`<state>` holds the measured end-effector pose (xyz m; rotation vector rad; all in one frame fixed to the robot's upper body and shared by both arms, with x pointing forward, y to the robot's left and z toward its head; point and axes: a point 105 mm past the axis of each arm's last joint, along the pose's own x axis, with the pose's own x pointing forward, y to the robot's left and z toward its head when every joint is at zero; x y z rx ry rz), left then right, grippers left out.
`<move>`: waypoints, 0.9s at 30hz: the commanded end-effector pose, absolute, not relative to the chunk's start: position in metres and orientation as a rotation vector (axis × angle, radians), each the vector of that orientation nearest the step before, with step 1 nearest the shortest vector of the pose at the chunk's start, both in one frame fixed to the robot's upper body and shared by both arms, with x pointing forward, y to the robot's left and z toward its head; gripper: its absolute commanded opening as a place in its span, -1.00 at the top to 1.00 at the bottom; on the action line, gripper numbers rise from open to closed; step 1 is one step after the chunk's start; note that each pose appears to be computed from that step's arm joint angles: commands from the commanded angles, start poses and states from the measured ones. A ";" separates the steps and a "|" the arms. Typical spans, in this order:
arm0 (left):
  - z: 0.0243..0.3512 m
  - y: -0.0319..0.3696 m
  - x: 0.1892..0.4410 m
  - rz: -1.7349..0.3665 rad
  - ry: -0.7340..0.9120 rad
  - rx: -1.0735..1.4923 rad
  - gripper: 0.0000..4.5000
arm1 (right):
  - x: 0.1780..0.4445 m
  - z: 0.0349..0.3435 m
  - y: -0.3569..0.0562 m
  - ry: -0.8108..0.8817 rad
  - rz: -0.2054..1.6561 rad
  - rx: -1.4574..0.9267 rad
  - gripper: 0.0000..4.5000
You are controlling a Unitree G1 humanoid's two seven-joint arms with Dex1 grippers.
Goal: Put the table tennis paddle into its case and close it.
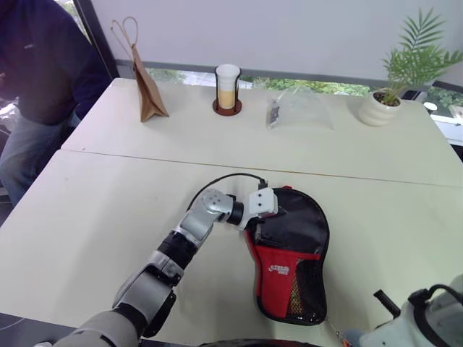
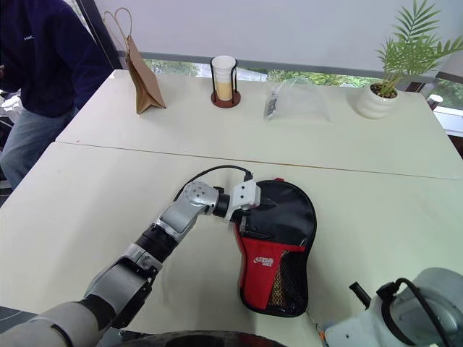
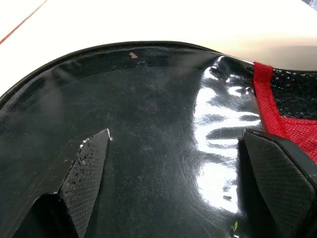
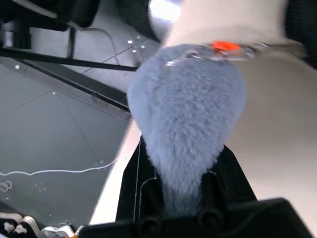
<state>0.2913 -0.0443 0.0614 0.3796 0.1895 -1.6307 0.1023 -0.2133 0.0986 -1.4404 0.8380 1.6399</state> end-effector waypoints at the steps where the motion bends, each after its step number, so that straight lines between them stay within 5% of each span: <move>1: 0.024 -0.033 0.287 -1.612 0.364 0.409 -1.00 | 0.125 0.108 -0.217 0.835 1.558 -1.452 0.82; 7: 0.028 -0.034 0.295 -1.589 0.341 0.414 -1.00 | 0.166 0.119 -0.223 0.812 1.423 -1.465 0.82; 13: 0.035 -0.031 0.305 -1.556 0.318 0.407 -1.00 | 0.178 0.121 -0.223 0.810 1.376 -1.401 -0.60; 19: 0.060 -0.022 0.316 -1.528 0.262 0.318 -1.00 | 0.185 0.145 -0.231 0.793 1.304 -1.299 -0.60; 27: 0.133 0.010 0.320 -1.563 0.106 0.227 -1.00 | 0.190 0.208 -0.238 0.677 1.193 -1.110 -0.60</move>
